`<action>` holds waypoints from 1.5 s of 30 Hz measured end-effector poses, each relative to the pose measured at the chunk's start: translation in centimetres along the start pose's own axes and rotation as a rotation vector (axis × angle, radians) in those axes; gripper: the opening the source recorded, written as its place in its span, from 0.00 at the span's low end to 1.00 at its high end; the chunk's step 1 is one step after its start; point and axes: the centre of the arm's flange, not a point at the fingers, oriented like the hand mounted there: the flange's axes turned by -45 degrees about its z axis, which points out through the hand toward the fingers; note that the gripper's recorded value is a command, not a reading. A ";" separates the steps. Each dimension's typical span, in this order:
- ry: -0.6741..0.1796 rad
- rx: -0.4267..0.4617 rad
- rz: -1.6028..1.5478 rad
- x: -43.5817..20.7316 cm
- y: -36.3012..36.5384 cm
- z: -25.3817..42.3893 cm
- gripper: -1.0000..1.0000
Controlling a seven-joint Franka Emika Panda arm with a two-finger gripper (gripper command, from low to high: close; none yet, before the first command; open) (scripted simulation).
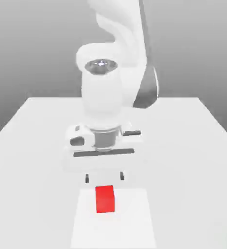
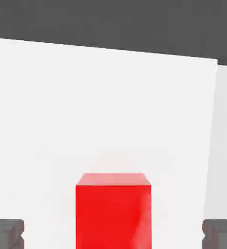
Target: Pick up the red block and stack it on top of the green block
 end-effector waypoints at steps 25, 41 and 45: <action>-0.003 -0.001 -0.003 -0.1 -0.1 0.5 0.00; -0.009 -0.046 -0.896 12.8 -19.1 -3.9 0.00; -0.010 -0.016 -1.178 14.2 -27.4 -4.4 0.00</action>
